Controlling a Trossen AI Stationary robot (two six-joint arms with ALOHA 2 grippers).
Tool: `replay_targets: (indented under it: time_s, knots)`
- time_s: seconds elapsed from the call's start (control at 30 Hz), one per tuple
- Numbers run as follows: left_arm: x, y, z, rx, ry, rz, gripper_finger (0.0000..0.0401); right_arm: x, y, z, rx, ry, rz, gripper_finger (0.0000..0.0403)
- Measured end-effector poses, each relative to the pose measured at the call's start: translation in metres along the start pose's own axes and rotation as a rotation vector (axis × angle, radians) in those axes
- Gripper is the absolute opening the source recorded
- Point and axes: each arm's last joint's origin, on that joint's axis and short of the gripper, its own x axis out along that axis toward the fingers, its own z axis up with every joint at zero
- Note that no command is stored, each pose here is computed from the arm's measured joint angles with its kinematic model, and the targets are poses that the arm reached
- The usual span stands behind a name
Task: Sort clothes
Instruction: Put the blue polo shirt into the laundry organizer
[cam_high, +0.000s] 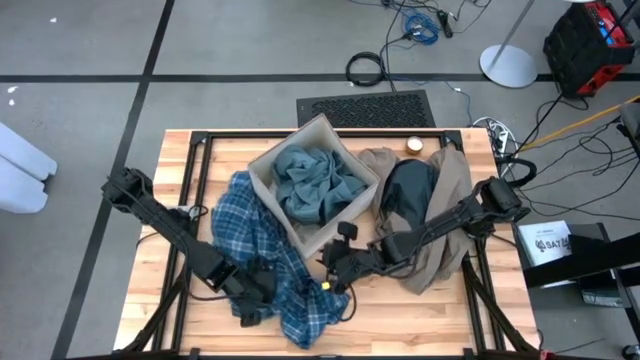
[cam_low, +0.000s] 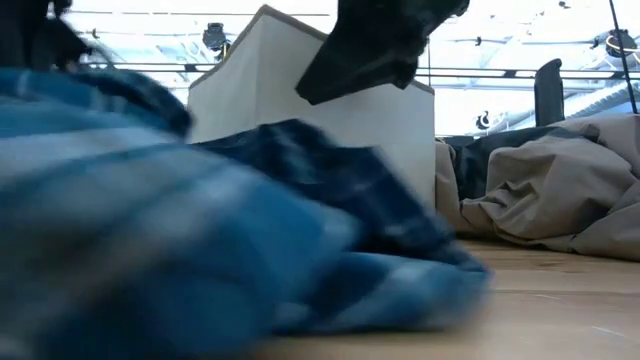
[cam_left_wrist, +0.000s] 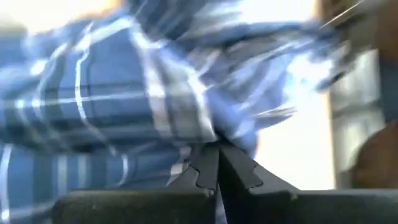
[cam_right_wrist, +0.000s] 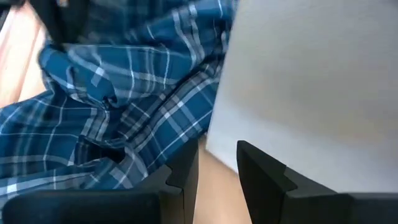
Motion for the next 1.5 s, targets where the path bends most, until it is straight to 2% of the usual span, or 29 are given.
replay_targets:
  time_s: [0.1, 0.27, 0.37, 0.47, 0.63, 0.77, 0.9, 1.23, 1.5]
  knots:
    - [-0.006, -0.013, 0.017, 0.052, -0.113, -0.086, 0.0006, -0.005, 0.008, -0.006, -0.018, 0.025, 0.012, 0.0098]
    - [-0.029, -0.035, 0.051, 0.189, -0.270, -0.163, 0.0004, -0.013, 0.022, -0.010, -0.041, 0.004, 0.051, 0.0098]
    - [-0.049, -0.048, 0.071, 0.268, -0.343, -0.199, 0.0003, -0.015, 0.027, -0.002, -0.024, -0.073, 0.085, 0.0098]
    - [-0.066, -0.054, 0.081, 0.303, -0.319, -0.169, 0.0003, -0.012, 0.028, 0.009, 0.015, -0.177, 0.113, 0.0098]
    - [-0.075, -0.046, 0.069, 0.257, -0.162, 0.070, 0.0005, -0.007, 0.029, 0.013, -0.009, -0.222, 0.126, 0.0098]
    - [-0.072, -0.031, 0.051, 0.191, 0.010, 0.196, 0.0023, -0.007, 0.028, 0.017, -0.028, -0.255, 0.140, 0.0098]
    - [-0.067, -0.019, 0.043, 0.109, 0.074, 0.310, 0.0058, -0.006, 0.025, 0.023, -0.017, -0.289, 0.151, 0.0098]
    - [-0.043, -0.023, 0.043, 0.101, 0.084, 0.309, 0.0181, 0.000, 0.014, 0.027, -0.012, -0.284, 0.119, 0.0098]
    - [-0.037, -0.028, 0.045, 0.086, 0.095, 0.240, 0.0230, 0.011, 0.013, 0.022, -0.005, -0.272, 0.107, 0.0098]
